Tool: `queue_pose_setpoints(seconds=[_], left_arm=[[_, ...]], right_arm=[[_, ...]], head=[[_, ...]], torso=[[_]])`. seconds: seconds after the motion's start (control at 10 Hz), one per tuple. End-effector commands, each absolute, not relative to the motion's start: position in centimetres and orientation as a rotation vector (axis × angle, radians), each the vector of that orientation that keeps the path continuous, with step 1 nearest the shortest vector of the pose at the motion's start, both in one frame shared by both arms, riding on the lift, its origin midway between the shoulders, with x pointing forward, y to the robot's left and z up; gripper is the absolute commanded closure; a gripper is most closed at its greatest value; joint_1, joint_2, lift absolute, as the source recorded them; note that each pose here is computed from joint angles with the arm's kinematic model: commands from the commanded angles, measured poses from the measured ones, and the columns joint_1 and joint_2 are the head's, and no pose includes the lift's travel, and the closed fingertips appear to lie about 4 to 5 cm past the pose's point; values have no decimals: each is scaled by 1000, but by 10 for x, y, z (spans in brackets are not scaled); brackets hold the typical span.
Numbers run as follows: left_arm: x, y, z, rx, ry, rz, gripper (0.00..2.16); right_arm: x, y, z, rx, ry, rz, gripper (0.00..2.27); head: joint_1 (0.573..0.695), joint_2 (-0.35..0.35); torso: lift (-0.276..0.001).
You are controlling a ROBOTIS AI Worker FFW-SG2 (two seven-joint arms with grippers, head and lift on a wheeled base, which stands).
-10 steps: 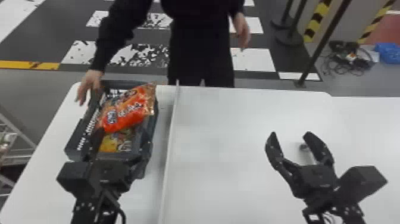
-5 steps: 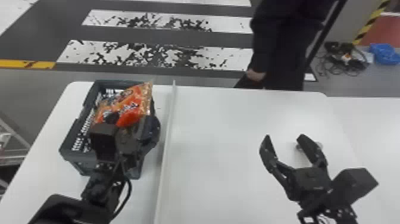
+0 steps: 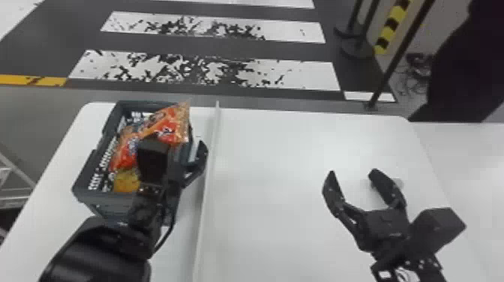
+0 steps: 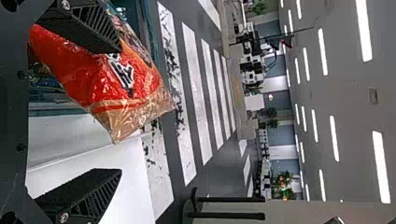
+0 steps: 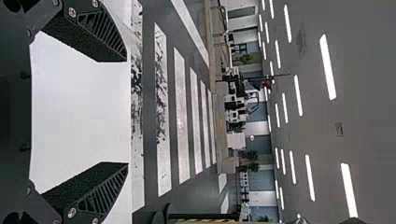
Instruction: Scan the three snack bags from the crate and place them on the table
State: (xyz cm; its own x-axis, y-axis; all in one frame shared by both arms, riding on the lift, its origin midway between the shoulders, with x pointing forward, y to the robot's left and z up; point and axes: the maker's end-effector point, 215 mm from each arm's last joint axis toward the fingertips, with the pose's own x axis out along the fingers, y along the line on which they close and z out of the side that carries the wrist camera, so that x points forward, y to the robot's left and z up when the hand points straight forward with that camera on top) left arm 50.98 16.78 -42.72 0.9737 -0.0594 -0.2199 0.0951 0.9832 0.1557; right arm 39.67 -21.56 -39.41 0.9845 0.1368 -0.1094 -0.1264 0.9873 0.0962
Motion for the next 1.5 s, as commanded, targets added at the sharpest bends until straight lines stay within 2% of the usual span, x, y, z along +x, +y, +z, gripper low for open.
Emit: queue_pose_setpoints(seconds=[0.0, 0.2, 0.4, 0.5, 0.6, 0.7, 0.8, 0.9, 1.0, 1.4], left_arm=[[514, 166, -420, 165, 185, -64, 90], [516, 171, -412, 162, 156, -40, 167], [516, 175, -411, 165, 156, -28, 502], [515, 176, -413, 163, 162, -36, 518], [514, 176, -417, 165, 171, -38, 782], [513, 181, -414, 157, 166, -14, 1447], [510, 184, -412, 149, 162, 2, 1878], [505, 187, -398, 139, 122, 19, 1895], [501, 190, -384, 136, 88, 37, 2088], [465, 198, -310, 206, -101, 134, 2091]], right_arm=[[399, -216, -398, 86, 120, 133, 134], [401, -215, -402, 85, 127, 133, 134], [401, -215, -402, 85, 127, 133, 134], [401, -214, -402, 87, 126, 134, 134], [400, -213, -401, 89, 126, 137, 134], [400, -212, -400, 90, 125, 138, 134], [399, -211, -399, 91, 124, 138, 134], [399, -210, -399, 93, 124, 139, 134], [399, -210, -399, 94, 124, 140, 137], [397, -205, -399, 101, 123, 144, 137]], head=[[695, -59], [695, -56], [695, -51], [695, -50], [695, -50], [695, -48], [695, -41], [695, -35], [695, -29], [695, -9]], torso=[[-37], [-37], [-37], [-37], [-37], [-37], [-37], [-37], [-37], [-37]])
